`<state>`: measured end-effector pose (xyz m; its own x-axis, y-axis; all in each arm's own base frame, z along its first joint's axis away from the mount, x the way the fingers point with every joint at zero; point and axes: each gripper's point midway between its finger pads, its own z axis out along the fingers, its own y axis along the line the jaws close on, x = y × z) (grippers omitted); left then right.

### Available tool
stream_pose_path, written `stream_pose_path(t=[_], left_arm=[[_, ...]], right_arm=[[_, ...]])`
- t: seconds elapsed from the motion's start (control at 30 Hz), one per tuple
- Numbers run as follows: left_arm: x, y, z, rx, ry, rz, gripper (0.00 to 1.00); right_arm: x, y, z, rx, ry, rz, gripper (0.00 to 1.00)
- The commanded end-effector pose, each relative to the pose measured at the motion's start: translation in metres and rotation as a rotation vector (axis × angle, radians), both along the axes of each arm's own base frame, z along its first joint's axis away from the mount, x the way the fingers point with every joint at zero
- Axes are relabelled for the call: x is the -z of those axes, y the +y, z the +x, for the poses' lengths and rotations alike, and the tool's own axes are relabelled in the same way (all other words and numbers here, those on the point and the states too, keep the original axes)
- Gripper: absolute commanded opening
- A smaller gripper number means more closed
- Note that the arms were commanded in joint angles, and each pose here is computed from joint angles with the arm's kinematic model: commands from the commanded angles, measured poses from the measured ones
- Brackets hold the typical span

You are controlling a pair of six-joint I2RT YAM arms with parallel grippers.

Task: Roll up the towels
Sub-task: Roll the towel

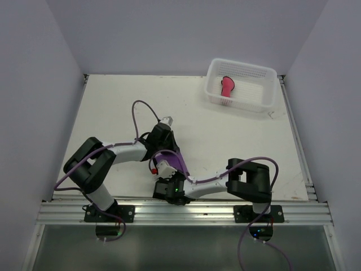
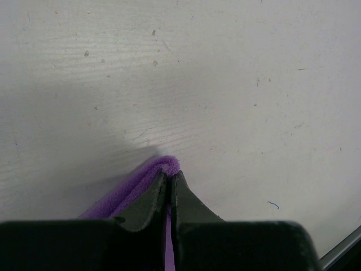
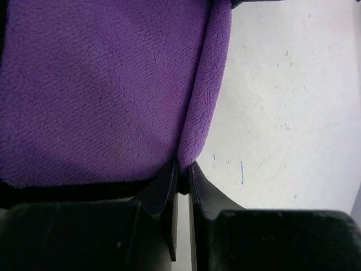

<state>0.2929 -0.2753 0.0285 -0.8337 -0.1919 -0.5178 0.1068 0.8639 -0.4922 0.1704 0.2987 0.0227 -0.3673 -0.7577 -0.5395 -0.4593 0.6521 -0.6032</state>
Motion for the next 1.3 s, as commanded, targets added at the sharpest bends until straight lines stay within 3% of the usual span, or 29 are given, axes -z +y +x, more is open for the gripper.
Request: stream_pose_path(t=[0.0, 0.17, 0.4, 0.53, 0.87, 1.1, 1.27], left_arm=[[-0.015, 0.003, 0.021, -0.011, -0.112, -0.016, 0.0], [-0.006, 0.006, 0.012, 0.018, -0.107, -0.016, 0.0], [-0.008, 0.004, 0.004, 0.071, -0.161, -0.058, 0.0], [-0.003, 0.007, 0.0, 0.072, -0.164, -0.057, 0.0], [-0.006, 0.015, -0.003, 0.055, -0.218, -0.071, 0.0], [-0.005, 0.017, -0.007, 0.051, -0.229, -0.086, 0.0], [-0.007, 0.021, -0.009, 0.036, -0.25, -0.098, 0.0]], right_arm=[[0.029, 0.002, -0.022, -0.057, 0.105, -0.098, 0.0], [0.036, 0.011, -0.027, -0.089, 0.127, -0.141, 0.0], [0.027, 0.014, -0.031, -0.095, 0.152, -0.097, 0.18], [0.011, 0.016, -0.033, -0.067, 0.16, -0.019, 0.23], [-0.042, 0.026, -0.041, -0.041, 0.234, 0.297, 0.5], [-0.062, 0.01, -0.034, 0.025, 0.292, 0.507, 0.52], [-0.085, -0.001, -0.005, 0.168, 0.418, 0.837, 0.4]])
